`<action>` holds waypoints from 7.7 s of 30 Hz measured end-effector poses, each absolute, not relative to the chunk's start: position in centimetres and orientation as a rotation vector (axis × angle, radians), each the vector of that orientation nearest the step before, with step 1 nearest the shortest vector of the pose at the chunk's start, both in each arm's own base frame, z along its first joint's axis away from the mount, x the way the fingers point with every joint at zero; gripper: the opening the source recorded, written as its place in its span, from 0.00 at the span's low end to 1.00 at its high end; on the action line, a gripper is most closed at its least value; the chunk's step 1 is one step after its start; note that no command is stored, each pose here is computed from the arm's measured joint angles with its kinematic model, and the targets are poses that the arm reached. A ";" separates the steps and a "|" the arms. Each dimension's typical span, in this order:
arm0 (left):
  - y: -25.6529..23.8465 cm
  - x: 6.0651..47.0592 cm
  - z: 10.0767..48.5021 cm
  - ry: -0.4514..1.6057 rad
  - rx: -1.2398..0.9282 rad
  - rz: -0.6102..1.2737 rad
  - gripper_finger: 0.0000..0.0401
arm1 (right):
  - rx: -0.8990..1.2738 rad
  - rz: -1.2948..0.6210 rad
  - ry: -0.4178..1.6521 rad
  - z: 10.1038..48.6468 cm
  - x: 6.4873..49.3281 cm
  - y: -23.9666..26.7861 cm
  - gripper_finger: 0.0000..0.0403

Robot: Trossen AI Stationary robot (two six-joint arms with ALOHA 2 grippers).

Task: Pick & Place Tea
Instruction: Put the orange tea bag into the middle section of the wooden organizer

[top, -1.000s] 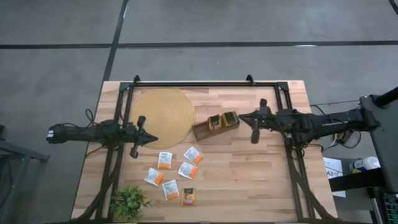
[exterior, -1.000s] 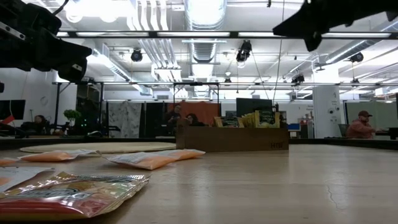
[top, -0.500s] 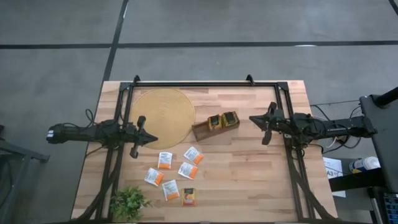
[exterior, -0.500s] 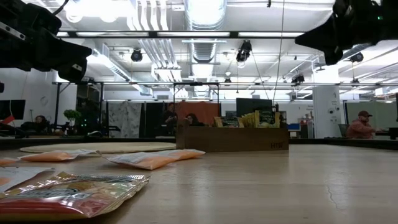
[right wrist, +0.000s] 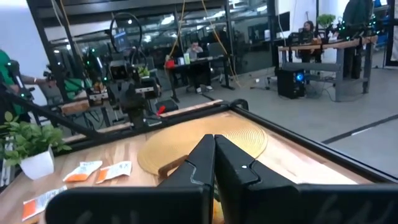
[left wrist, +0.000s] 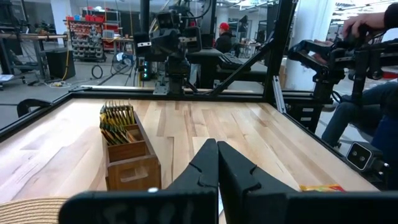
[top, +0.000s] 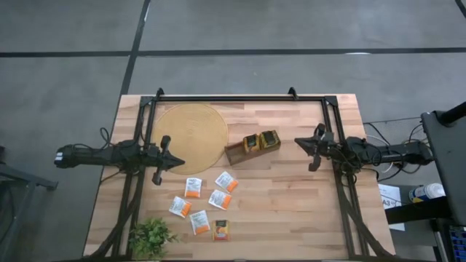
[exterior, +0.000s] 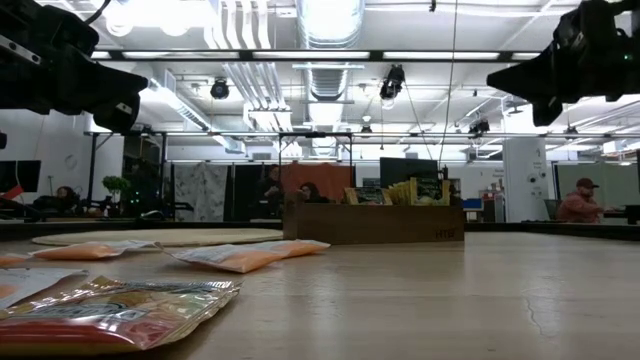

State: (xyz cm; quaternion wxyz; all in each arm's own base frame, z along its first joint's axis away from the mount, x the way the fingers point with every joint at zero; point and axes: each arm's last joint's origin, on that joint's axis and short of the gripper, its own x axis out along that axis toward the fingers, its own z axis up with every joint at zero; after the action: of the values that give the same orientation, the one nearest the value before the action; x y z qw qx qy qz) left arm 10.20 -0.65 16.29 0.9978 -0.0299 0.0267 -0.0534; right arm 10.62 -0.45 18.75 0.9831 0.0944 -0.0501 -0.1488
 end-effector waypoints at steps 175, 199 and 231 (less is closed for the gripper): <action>-0.7 10.2 16.3 0.053 -0.060 -0.108 0.00 | 0.000 -0.023 -0.019 16.8 9.7 0.0 0.02; -0.7 10.2 16.4 0.047 -0.082 -0.106 0.00 | 0.000 -0.023 -0.019 16.8 9.7 0.0 0.02; -0.3 5.7 32.1 -0.779 -0.396 -0.204 0.41 | 0.000 -0.023 -0.018 16.8 9.7 0.0 0.02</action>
State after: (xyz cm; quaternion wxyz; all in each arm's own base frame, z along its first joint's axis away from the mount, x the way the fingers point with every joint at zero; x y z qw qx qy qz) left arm 5.67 -0.27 32.11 0.9009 -0.1916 -0.3766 -0.0987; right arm 9.73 -0.04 16.76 0.9999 -0.0001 -0.0091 -0.0116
